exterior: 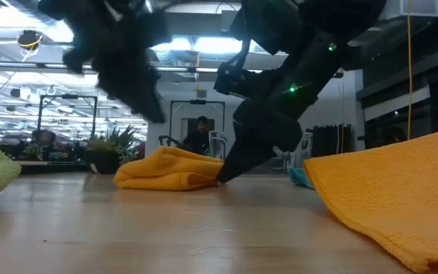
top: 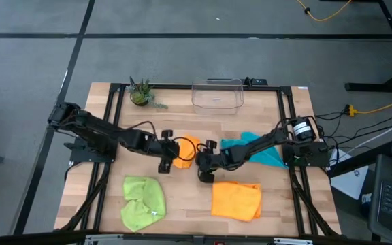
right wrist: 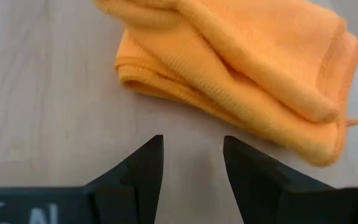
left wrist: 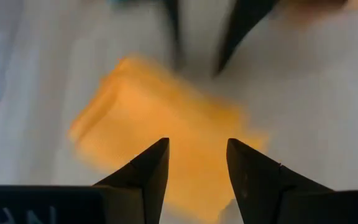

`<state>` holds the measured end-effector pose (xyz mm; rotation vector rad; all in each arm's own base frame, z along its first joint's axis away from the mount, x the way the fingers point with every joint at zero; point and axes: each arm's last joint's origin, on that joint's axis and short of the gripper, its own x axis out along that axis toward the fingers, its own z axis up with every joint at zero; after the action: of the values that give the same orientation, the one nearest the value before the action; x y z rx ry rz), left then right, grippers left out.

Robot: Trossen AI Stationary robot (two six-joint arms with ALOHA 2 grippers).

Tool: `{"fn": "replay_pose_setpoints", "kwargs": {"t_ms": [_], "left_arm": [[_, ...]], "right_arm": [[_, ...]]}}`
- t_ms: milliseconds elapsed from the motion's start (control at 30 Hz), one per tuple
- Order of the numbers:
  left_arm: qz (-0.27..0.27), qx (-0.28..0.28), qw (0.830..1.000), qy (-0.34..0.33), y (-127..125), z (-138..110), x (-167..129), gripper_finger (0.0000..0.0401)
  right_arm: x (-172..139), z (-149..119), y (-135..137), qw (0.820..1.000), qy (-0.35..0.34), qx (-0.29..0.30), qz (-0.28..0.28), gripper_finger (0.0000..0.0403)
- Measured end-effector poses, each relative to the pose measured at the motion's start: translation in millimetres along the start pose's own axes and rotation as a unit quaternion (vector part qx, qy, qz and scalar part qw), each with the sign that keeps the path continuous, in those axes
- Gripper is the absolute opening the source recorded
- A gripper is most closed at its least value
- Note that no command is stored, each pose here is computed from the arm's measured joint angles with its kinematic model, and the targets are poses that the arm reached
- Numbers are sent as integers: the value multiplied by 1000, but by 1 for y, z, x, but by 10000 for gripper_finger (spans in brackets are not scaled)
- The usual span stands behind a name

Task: Fold microfiber towels
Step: Fold the top orange towel on the table

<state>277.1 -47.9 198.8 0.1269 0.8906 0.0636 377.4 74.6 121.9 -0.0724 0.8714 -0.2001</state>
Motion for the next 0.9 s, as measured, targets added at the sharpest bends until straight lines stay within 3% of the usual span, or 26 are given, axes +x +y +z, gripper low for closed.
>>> {"fn": "replay_pose_setpoints", "kwargs": {"t_ms": [67, 267, 600, 767, 900], "left_arm": [[-21, -4, 1000, -12, -6, 3, 6, 155], [-13, 11, 1000, 24, -17, -7, 26, 155], [-69, 23, 997, -2, -22, -9, 73, 155], [-75, 27, 997, 1, -24, -9, 72, 155], [-80, 36, 996, -34, -28, 10, 49, 155]], "right_arm": [[2, 2, -4, 1000, -2, 1, 3, 171], [4, 2, -8, 1000, 7, 12, 21, 171], [4, 3, -8, 1000, 0, 17, 24, 171], [4, 3, -9, 1000, 2, 12, 11, 171], [3, 3, -10, 1000, 3, 1, 2, 171]]}}
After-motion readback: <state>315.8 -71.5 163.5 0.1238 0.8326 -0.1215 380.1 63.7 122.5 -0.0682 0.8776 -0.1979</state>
